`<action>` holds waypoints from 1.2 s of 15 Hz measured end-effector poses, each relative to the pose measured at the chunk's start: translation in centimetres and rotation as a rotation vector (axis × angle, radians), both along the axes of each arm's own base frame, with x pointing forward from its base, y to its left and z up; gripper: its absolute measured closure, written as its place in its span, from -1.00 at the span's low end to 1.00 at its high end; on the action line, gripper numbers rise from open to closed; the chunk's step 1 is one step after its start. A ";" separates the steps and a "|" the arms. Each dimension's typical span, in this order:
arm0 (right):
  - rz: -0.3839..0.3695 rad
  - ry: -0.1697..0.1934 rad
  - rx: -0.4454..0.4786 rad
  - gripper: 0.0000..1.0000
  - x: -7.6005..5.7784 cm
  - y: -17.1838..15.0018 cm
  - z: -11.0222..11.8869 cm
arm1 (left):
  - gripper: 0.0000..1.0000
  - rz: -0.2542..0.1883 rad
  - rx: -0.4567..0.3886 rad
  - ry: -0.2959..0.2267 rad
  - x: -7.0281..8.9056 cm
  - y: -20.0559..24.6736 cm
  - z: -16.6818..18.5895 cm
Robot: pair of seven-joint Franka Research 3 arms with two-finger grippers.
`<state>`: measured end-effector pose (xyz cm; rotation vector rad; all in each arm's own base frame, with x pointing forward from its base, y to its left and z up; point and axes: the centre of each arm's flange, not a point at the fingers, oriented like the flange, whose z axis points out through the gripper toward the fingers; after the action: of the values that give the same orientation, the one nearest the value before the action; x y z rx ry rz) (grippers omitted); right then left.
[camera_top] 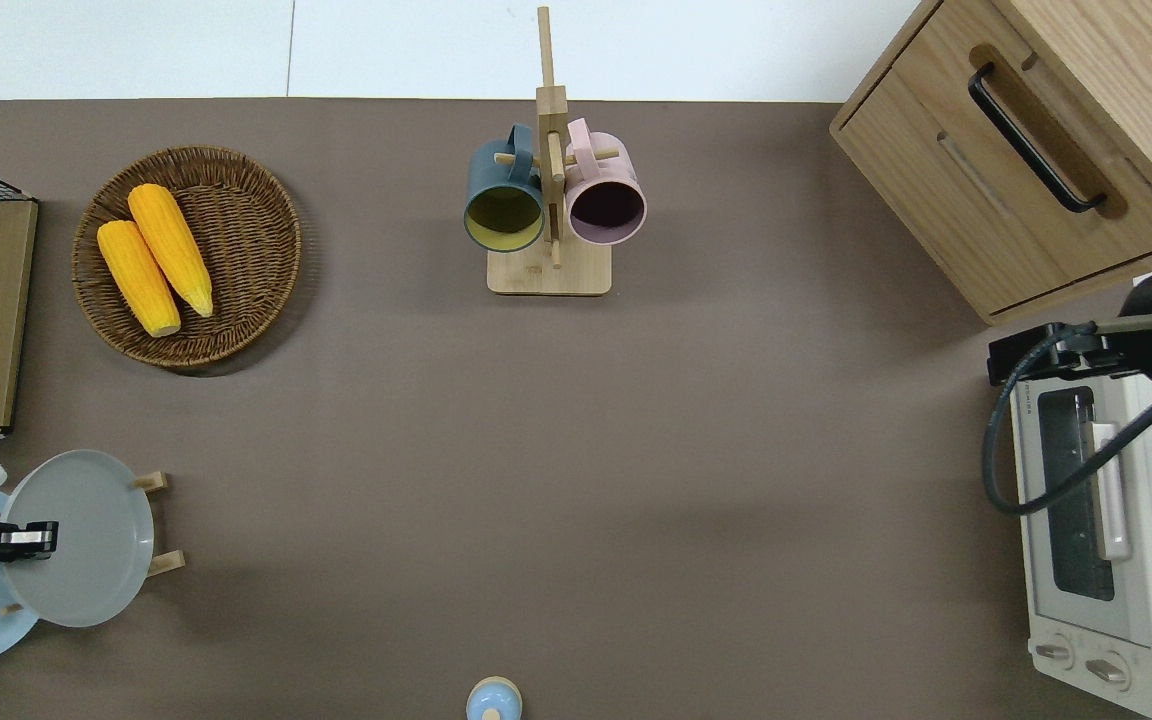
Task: Pick gray plate from low plate rack and place it on table with left arm
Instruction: 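Close the left gripper on the gray plate rim and lift it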
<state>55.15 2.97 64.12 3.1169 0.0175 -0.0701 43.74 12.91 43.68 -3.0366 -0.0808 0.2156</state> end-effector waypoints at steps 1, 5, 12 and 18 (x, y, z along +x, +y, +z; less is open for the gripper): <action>0.000 0.000 0.000 -0.97 0.0 0.0 0.0 | 0.88 0.003 0.001 0.002 0.0 0.1 0.6; 0.000 0.000 0.000 -0.97 0.0 0.0 0.0 | 0.88 0.013 0.009 0.014 0.3 0.1 5.3; 0.000 0.000 0.000 -0.97 0.0 0.0 0.0 | 0.88 0.023 0.045 0.012 0.2 -3.1 13.4; 0.000 0.000 0.000 -0.97 0.0 0.0 0.0 | 0.88 0.046 0.088 0.007 0.2 -7.7 15.6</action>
<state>55.15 2.97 64.12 3.1169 0.0176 -0.0701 43.98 5.17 59.33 -2.9481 -0.1551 0.2196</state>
